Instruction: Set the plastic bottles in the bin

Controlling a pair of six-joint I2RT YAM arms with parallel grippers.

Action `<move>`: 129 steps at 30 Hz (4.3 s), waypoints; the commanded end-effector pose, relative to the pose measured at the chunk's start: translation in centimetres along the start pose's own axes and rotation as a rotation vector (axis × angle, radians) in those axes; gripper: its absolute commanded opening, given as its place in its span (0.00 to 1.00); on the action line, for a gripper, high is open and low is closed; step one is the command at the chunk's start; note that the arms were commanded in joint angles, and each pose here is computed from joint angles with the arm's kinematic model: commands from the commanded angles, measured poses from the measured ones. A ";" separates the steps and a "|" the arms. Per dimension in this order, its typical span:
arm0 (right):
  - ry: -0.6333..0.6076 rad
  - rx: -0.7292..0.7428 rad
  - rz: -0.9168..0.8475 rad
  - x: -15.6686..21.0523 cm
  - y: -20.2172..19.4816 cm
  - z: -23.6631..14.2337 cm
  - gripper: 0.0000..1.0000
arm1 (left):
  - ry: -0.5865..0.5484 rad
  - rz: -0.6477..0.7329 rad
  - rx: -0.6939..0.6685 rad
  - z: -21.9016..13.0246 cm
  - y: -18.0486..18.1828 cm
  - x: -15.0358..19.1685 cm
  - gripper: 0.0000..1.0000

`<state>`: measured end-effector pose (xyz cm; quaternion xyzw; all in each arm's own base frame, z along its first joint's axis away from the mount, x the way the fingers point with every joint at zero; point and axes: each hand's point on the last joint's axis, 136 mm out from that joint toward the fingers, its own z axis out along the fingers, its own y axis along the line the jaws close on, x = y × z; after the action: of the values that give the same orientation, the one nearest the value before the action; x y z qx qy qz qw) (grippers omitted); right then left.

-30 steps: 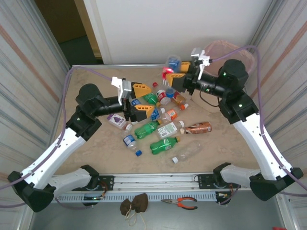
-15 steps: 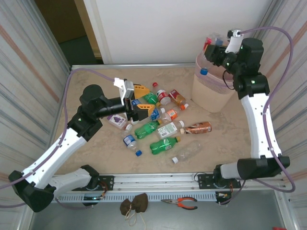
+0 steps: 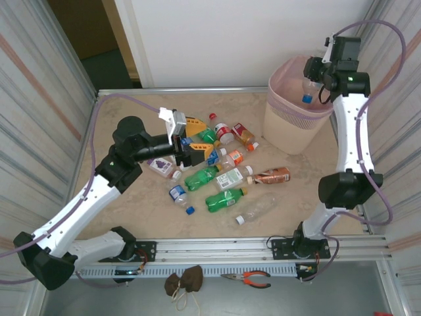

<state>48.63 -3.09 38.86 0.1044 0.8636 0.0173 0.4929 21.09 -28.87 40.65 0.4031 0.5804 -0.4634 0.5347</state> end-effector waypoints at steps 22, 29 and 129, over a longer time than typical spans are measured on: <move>0.639 0.312 -0.134 16.4 -8.1 13.7 0.45 | -0.003 -0.025 -0.004 0.2 0.5 1.0 0.77; 0.717 0.325 -0.138 20.2 -9.2 17.1 0.46 | -0.003 -0.023 -0.004 0.1 0.4 1.0 0.77; 0.187 -0.232 -0.134 10.1 7.4 -5.9 0.70 | 0.574 -0.926 -1.169 -12.4 8.5 25.3 0.76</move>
<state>40.39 5.97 33.77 -0.0183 0.9098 0.0793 0.4070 25.03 -17.42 16.76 -0.0410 0.9459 -0.1655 0.2759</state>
